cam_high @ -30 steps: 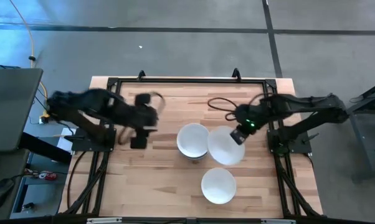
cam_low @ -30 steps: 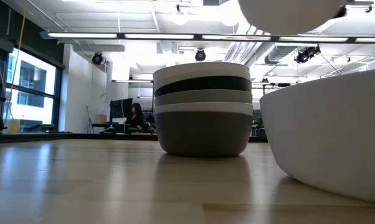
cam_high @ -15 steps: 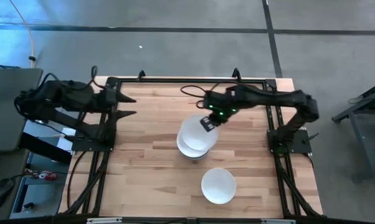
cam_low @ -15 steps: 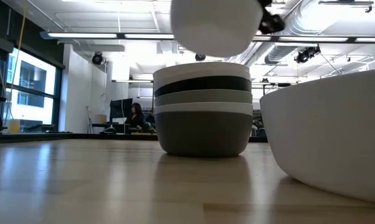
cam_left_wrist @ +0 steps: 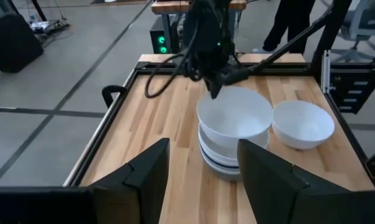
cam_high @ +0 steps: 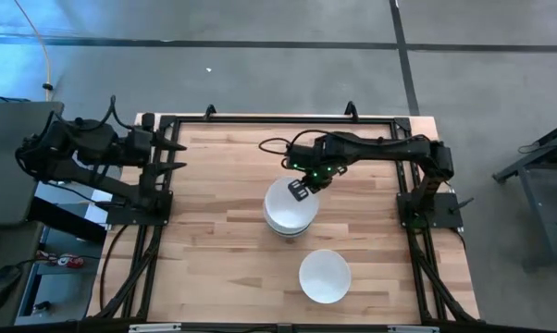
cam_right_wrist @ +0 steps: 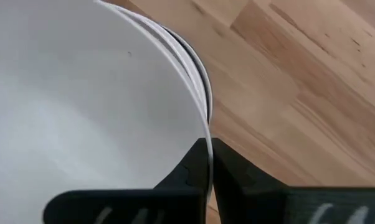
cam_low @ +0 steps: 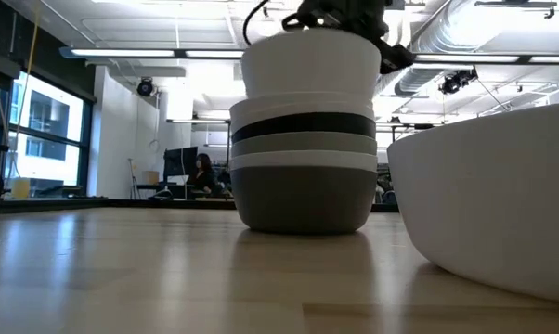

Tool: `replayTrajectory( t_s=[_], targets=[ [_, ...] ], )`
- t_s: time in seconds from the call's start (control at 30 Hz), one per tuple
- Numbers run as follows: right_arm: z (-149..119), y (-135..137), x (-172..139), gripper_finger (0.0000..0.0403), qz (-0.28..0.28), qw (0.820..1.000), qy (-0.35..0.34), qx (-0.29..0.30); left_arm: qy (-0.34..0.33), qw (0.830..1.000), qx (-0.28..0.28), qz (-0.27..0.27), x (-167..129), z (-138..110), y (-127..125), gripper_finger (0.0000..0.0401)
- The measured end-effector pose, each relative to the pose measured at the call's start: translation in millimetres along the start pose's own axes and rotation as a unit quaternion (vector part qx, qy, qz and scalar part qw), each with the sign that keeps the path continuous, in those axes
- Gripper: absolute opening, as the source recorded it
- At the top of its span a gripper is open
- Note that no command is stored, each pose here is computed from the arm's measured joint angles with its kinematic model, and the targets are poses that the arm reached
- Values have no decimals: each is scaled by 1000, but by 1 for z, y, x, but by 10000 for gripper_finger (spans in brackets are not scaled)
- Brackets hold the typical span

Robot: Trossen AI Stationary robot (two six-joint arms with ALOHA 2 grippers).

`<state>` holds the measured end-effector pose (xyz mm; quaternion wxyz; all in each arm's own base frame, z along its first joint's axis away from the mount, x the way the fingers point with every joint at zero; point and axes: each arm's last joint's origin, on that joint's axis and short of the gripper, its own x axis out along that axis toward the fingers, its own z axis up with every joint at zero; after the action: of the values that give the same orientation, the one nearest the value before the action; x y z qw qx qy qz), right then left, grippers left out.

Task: Nest bowls inside each other
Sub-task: Stack the white bowl on top of the white bowl

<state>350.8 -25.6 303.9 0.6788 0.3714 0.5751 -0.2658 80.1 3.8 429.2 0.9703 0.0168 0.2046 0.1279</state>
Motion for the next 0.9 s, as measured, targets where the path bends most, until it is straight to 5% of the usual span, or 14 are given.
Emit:
replayTrajectory(
  t_s=[0.9],
  targets=[
    [-13,4,49,0,22,1000,10,3,-4,1000,-18,2,-3,-1,1,177]
  ],
)
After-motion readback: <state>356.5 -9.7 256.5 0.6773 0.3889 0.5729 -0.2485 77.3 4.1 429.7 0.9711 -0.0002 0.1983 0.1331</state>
